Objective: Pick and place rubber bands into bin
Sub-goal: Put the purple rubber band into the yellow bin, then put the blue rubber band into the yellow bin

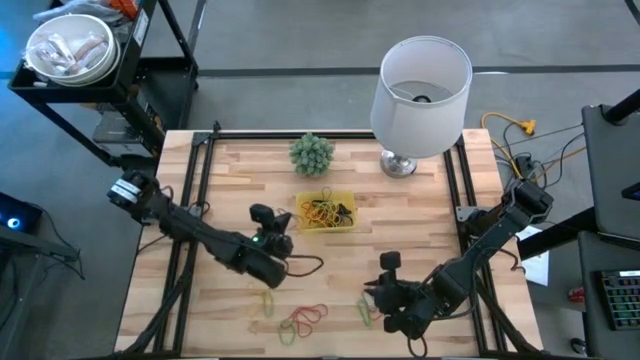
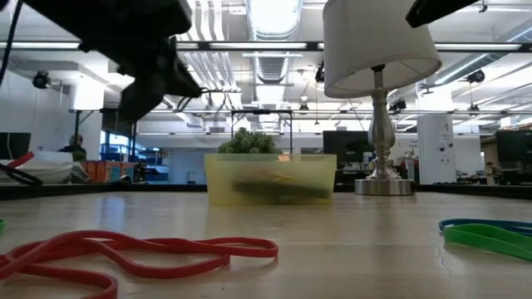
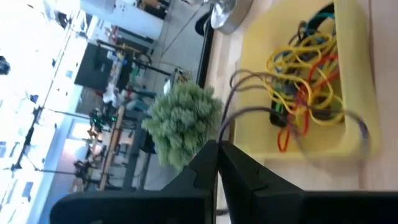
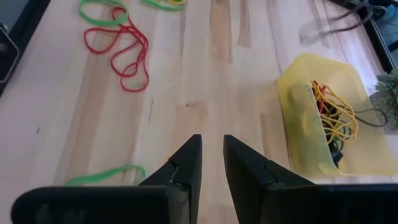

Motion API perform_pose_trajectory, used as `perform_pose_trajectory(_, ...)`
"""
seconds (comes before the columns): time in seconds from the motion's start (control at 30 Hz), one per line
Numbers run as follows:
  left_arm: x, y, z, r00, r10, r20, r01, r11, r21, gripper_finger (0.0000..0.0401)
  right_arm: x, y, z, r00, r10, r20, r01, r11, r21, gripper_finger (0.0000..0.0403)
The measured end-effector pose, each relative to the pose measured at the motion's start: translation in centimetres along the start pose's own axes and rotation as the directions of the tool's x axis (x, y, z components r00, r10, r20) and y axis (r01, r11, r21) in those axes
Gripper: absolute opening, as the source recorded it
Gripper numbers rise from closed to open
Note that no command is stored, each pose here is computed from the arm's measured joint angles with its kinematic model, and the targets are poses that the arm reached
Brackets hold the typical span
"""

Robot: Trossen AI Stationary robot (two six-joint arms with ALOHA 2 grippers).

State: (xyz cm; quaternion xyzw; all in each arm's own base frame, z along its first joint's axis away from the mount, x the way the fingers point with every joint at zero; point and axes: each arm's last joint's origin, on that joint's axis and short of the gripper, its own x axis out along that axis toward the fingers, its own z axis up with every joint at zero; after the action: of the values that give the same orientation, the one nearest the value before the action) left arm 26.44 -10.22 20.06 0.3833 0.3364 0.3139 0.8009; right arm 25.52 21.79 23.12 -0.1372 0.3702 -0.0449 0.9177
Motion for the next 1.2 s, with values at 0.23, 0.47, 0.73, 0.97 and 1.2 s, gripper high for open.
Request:
perform_pose_trajectory(0.23,2.6,1.0,1.3,0.999,-0.034,0.033,0.034,0.999,0.009,0.0000,0.0,0.0,0.0,1.000,0.001,0.002,-0.001,0.999,0.051,0.0061)
perform_pose_trajectory(0.47,5.6,2.1,1.5,0.977,-0.197,0.082,0.200,0.979,-0.033,0.0000,0.0,0.0,0.0,1.000,0.001,0.002,-0.001,0.996,0.090,0.0061)
perform_pose_trajectory(0.73,8.2,3.1,0.9,0.933,-0.343,0.107,0.352,0.933,-0.074,0.0000,0.1,0.0,0.0,1.000,0.003,0.006,-0.004,0.994,0.106,0.0061)
perform_pose_trajectory(0.97,9.3,3.7,0.4,0.927,-0.361,0.097,0.370,0.925,-0.092,0.0028,0.1,0.1,-0.1,1.000,0.004,0.009,-0.005,0.994,0.105,0.0061)
perform_pose_trajectory(1.2,9.4,3.7,0.4,0.916,-0.385,0.110,0.395,0.914,-0.092,0.0118,0.4,0.1,-0.6,1.000,-0.001,-0.004,0.001,0.995,0.102,0.0061)
